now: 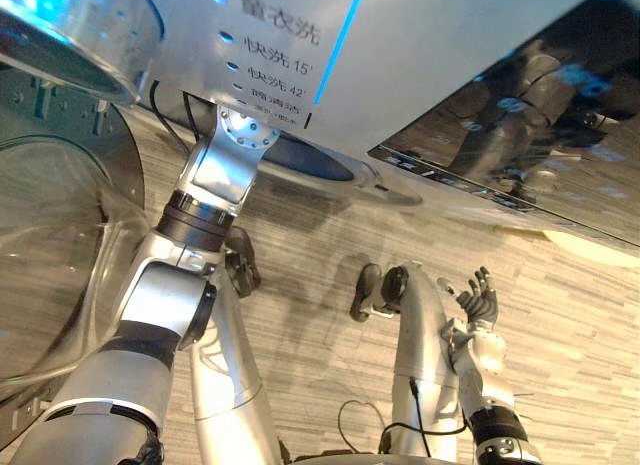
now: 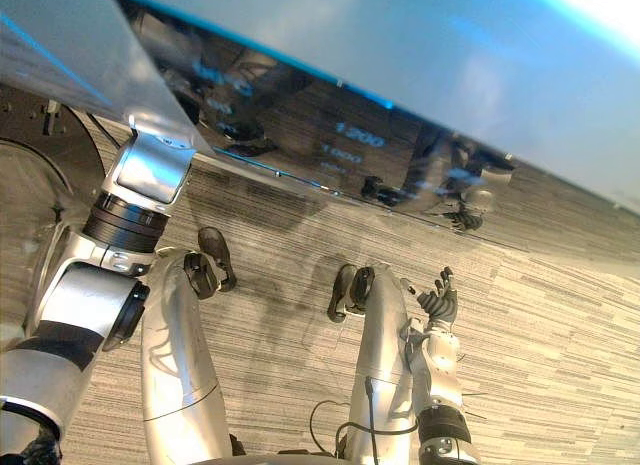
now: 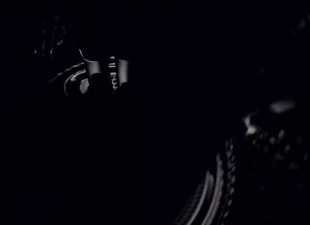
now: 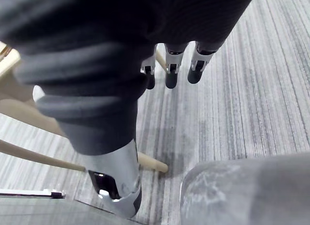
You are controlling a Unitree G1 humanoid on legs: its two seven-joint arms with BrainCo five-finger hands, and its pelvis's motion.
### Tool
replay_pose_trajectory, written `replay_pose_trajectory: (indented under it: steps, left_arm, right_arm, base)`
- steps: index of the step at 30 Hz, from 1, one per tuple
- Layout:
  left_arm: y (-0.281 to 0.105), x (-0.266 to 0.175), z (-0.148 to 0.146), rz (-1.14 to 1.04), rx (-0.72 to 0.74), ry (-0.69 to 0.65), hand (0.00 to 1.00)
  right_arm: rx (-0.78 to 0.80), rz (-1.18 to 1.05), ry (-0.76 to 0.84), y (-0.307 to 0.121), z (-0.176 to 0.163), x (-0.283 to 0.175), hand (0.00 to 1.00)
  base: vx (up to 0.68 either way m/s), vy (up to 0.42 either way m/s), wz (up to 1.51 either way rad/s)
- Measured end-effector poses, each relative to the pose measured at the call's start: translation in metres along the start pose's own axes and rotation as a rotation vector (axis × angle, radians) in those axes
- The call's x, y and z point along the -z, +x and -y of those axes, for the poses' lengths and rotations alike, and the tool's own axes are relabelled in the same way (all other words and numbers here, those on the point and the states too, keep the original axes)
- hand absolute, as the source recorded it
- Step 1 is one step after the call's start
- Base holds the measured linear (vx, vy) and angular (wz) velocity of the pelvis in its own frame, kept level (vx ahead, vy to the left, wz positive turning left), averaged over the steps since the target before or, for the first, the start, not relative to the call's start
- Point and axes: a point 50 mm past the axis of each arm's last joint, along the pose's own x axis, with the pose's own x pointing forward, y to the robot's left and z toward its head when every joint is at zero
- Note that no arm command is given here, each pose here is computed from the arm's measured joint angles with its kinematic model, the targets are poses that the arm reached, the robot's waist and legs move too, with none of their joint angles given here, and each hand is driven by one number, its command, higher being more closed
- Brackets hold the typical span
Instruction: Pick up the laundry basket with both hands and put the clothes into the washing machine.
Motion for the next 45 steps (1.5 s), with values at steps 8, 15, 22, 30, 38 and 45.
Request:
replay_pose_trajectory:
  steps: [8,15,22,30,38,45]
  left_arm:
    - [-0.009,-0.011,0.028,0.036,0.167,0.051,0.0]
    - [-0.026,0.003,0.036,-0.03,0.236,-0.045,0.0]
    - [-0.095,0.06,0.045,-0.343,0.293,-0.279,0.0]
    - [-0.245,0.091,0.073,-0.852,0.337,-0.542,0.0]
    - [-0.421,0.096,0.064,-1.462,0.42,-0.585,0.0]
    - [-0.492,0.083,0.052,-1.738,0.464,-0.565,0.0]
  right_arm:
    - [-0.081,-0.042,-0.076,-0.002,-0.007,0.01,0.0]
    - [-0.103,-0.122,-0.124,-0.013,-0.002,0.027,0.0]
    - [-0.143,-0.191,-0.145,-0.022,-0.007,0.04,0.0]
    - [-0.147,-0.294,-0.199,-0.034,-0.008,0.062,0.0]
    - [-0.112,-0.466,-0.254,-0.06,0.01,0.098,0.0]
    - [-0.071,-0.515,-0.268,-0.068,0.027,0.104,0.0]
  base:
    - [0.01,-0.049,0.06]
    - [0.03,-0.051,0.19]
    - [0.05,-0.063,0.14]
    - [0.09,-0.045,0.21]
    - [0.09,-0.019,0.01]
    - [0.15,0.022,-0.07]
